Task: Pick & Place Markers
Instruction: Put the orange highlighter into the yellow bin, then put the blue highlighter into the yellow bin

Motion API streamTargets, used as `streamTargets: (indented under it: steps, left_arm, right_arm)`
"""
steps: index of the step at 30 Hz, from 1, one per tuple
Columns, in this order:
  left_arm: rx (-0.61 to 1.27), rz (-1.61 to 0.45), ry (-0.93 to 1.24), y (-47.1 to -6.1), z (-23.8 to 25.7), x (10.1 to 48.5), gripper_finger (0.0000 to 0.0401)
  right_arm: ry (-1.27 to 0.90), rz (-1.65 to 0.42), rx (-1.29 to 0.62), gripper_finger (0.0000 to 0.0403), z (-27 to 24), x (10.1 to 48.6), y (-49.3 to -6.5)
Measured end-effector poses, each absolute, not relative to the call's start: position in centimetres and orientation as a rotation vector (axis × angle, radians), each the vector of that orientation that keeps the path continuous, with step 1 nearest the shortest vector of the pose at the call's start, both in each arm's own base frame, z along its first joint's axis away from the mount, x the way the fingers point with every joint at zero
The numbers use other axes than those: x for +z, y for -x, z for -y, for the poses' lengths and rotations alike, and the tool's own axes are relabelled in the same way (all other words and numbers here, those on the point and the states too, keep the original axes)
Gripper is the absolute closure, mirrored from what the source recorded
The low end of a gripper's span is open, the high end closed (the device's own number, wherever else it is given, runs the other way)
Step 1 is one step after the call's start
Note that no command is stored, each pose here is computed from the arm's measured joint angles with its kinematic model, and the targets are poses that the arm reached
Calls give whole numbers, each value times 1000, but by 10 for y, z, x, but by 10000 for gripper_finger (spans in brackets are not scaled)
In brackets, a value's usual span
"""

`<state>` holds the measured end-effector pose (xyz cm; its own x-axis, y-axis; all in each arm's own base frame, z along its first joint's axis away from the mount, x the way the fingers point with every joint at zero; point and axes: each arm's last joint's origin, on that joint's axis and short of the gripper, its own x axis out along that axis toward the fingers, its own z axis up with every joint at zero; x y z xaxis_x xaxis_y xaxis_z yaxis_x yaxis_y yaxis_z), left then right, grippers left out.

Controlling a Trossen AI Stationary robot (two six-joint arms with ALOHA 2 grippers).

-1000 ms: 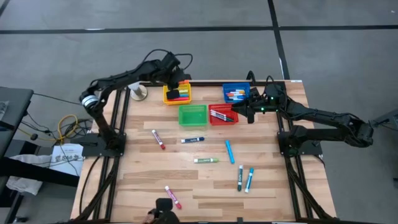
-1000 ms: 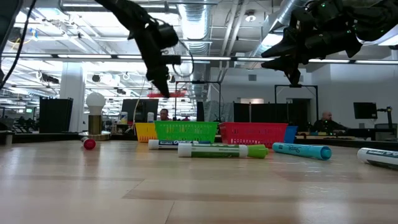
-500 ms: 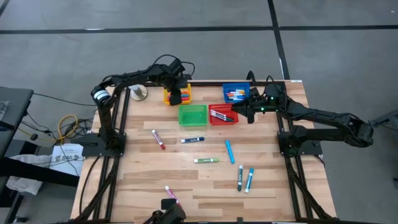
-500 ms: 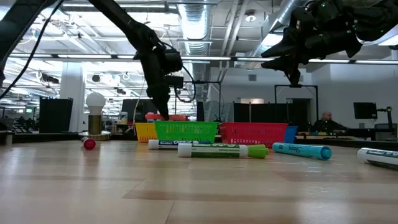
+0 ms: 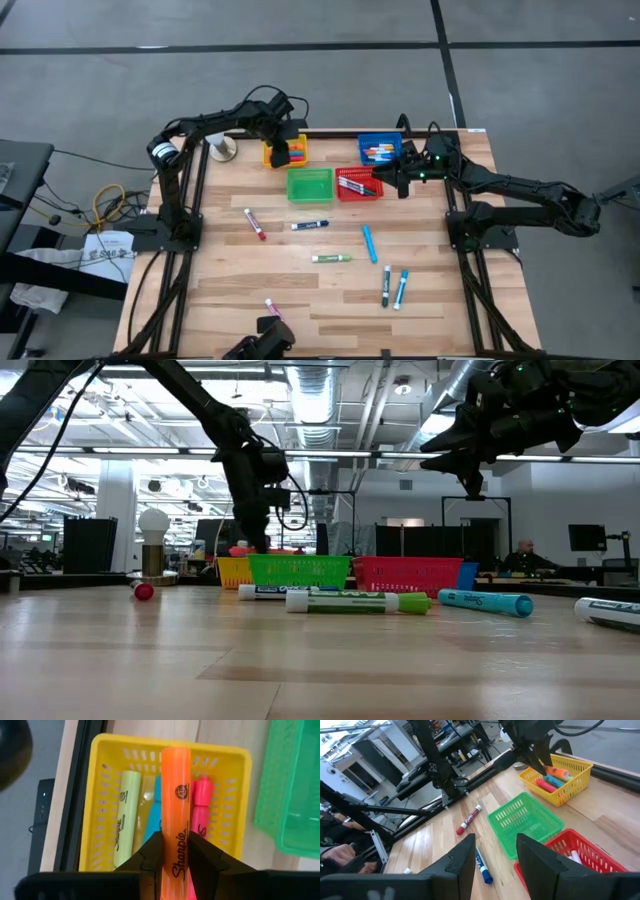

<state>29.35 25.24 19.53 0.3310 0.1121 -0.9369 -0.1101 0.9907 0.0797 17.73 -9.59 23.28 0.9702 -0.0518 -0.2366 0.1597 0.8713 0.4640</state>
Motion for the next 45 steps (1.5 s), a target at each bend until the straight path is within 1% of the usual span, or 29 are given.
streamTargets:
  steps: [8,19,29,35,39,43,45]
  left_arm:
    - [121,-1240,14,-298,-252,184,335]
    - [140,-1273,26,-294,-258,177,332]
    - [146,-1273,20,-295,-258,176,297]
    - [160,-1278,15,-295,-258,177,266]
    - [210,-1261,-34,-295,-251,196,249]
    - [264,-1141,-11,-296,-229,237,243]
    - [255,-1053,18,-298,-211,261,243]
  right_arm:
    - [-498,-217,-144,272,97,233,-177]
    - [-498,-217,-144,272,97,233,-177]
    - [-498,-217,-144,272,97,233,-177]
    - [-498,-217,-144,272,97,233,-177]
    - [-526,-210,-140,272,97,233,-177]
    - [-540,-210,-131,272,96,233,-178]
    - [-543,-213,-109,272,96,233,-178]
